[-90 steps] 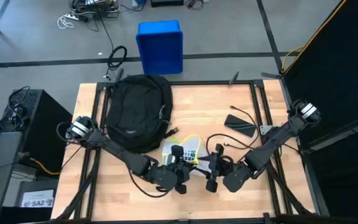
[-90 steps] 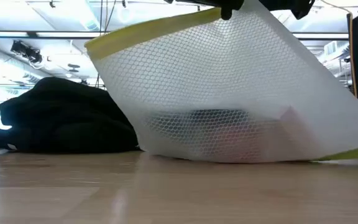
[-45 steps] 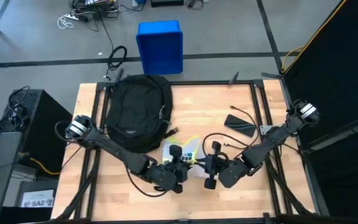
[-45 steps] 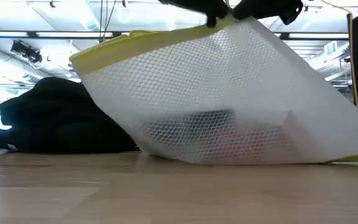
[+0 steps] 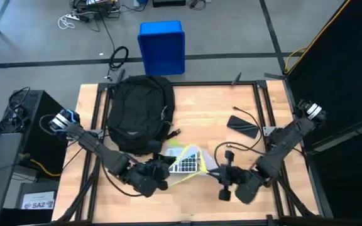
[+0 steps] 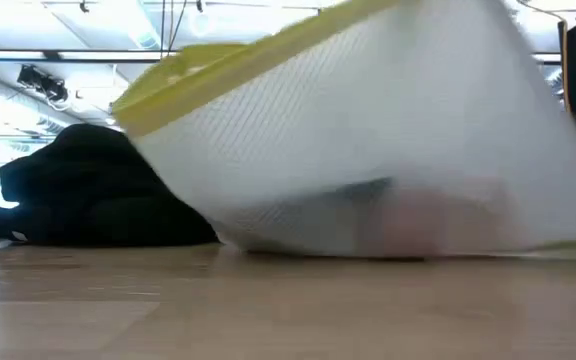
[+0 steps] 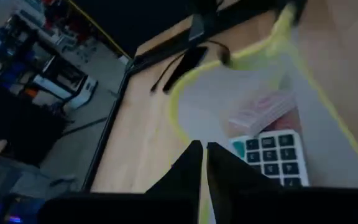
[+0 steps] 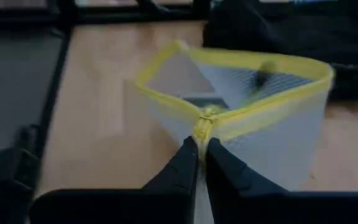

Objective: Unpack backpack
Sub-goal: Close the zip lock bag

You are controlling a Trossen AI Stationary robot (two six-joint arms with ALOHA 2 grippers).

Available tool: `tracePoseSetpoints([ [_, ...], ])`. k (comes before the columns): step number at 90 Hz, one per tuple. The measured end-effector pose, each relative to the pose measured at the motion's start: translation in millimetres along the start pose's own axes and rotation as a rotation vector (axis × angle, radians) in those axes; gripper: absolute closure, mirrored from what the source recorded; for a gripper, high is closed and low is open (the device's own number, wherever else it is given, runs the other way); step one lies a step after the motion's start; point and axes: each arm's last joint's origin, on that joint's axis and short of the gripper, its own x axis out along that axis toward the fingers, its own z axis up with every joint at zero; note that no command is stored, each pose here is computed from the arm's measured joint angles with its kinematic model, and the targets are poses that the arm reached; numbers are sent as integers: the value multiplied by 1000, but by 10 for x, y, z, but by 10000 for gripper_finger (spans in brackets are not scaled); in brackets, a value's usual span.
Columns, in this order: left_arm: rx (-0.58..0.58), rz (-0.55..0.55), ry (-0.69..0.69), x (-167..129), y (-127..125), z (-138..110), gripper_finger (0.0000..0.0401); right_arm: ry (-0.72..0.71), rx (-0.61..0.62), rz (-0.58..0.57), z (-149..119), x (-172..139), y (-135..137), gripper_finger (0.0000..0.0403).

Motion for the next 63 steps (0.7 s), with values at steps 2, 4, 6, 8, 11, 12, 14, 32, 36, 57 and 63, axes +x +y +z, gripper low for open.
tracePoseSetpoints([
  [2,-1,3,10,9,-5,-38,400,-5,0,3,17,-24,13,403],
  [4,1,7,20,24,-11,-73,400,-9,6,7,31,-44,24,403],
  [6,1,8,28,36,-21,-106,400,-9,9,8,36,-60,32,403],
  [8,-1,8,35,47,-35,-139,400,-5,10,7,30,-81,40,403],
  [11,-7,10,44,63,-53,-187,400,0,8,-3,14,-107,43,403],
  [12,-10,10,47,66,-56,-202,400,2,8,-7,11,-115,43,403],
  [14,-13,11,50,66,-58,-231,400,4,9,-14,9,-131,43,403],
  [32,-52,-14,15,75,-98,-301,400,31,43,-53,-12,-174,23,403],
  [36,-47,-47,-26,80,-118,-256,400,33,46,-58,-5,-158,11,403],
  [57,67,-327,-237,184,-156,-145,399,47,47,-60,34,-86,-33,403],
  [63,66,-357,-266,230,-122,-123,392,49,47,-58,36,-84,-34,403],
])
